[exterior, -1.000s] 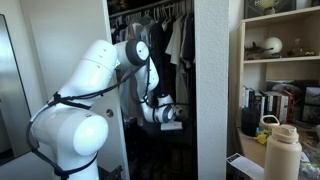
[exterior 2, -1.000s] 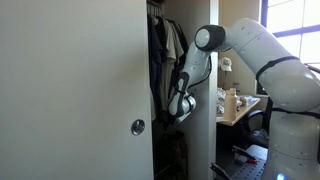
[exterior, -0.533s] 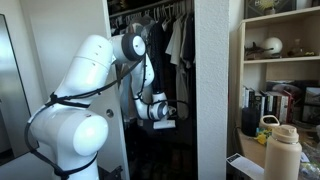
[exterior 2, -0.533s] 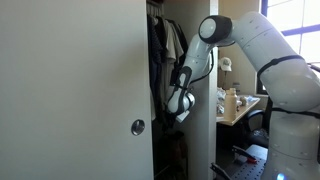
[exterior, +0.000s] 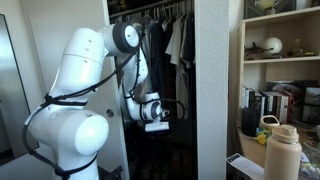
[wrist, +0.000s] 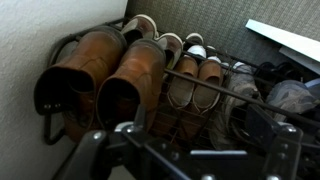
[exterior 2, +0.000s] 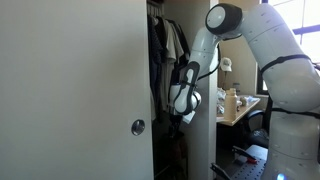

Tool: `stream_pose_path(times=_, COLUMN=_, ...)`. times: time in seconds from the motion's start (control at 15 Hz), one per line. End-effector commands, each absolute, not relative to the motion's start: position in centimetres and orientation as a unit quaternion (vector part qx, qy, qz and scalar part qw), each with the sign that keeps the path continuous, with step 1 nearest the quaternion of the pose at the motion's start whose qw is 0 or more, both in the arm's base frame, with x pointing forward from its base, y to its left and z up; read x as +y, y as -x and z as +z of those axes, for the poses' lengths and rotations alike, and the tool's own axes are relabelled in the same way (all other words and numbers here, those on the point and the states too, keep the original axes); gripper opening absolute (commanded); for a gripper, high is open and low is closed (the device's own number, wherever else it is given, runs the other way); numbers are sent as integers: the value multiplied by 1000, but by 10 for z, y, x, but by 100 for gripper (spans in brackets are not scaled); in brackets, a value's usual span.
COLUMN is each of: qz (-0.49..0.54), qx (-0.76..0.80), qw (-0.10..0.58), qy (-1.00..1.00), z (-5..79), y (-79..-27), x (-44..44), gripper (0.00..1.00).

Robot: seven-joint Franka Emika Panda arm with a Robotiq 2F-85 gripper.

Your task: Move the brown shoes on the shoe rack forwards

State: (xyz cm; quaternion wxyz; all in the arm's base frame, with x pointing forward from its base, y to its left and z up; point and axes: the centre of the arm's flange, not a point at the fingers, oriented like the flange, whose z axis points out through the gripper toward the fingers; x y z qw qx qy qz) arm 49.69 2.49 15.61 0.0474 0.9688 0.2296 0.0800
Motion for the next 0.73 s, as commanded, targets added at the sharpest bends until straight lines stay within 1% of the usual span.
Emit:
stream_pose_path(times=0.0, qz=69, qx=241, qw=54, qy=-966, z=176, y=-464, x=35, gripper=100)
stream_pose_path(times=0.07, qz=75, qx=240, qw=48, qy=-967, z=159, y=-485, x=28, gripper=100)
stream_pose_path(times=0.67, qz=73, qx=240, qw=48, qy=-967, z=157, y=-484, x=28, gripper=100)
